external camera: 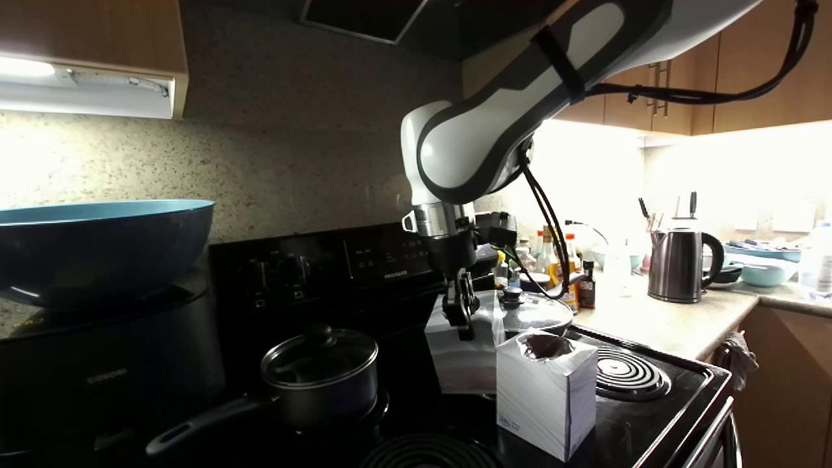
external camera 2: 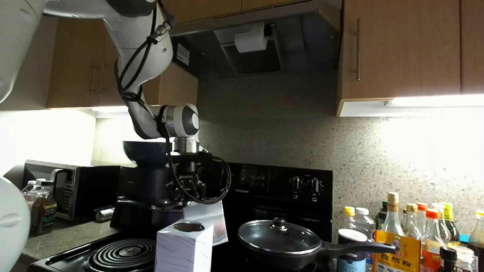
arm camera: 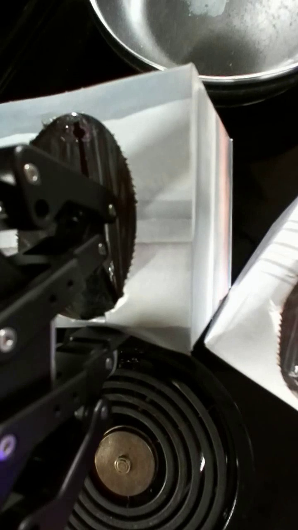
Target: Turn the front and back tissue boxes to the left
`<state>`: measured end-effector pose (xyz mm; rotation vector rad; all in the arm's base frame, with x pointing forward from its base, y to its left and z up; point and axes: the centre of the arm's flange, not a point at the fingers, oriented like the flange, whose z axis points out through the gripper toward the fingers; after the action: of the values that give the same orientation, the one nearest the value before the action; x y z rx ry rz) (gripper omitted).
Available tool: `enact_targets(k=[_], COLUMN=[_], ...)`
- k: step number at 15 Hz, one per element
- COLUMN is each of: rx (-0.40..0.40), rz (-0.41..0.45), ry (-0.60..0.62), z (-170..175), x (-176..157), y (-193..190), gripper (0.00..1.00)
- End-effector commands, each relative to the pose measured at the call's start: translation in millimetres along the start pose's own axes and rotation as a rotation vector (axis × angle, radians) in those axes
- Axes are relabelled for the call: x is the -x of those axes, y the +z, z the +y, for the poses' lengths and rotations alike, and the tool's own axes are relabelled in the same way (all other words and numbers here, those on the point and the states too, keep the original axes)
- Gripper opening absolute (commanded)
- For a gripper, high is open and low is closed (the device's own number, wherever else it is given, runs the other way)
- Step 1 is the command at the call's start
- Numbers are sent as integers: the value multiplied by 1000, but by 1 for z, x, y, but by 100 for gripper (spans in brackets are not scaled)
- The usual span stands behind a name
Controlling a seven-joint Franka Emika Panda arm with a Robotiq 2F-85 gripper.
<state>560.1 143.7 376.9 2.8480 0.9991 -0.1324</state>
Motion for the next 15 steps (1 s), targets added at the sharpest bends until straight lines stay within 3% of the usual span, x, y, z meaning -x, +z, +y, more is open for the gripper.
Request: enact_targets(k=[1,6,8,11,12,15], rx=[-27,-33,-20,-26,-77,-39], rz=[-3,-20,-9,-15,-15,-24], ry=[-171,-432,-367,-385,-526,-685], z=[5,13,6,8,11,22], x=[-4,-12,-9,-12,-8,0], y=[0,8,12,13,13,19], gripper=[1,1,3,3,1,1])
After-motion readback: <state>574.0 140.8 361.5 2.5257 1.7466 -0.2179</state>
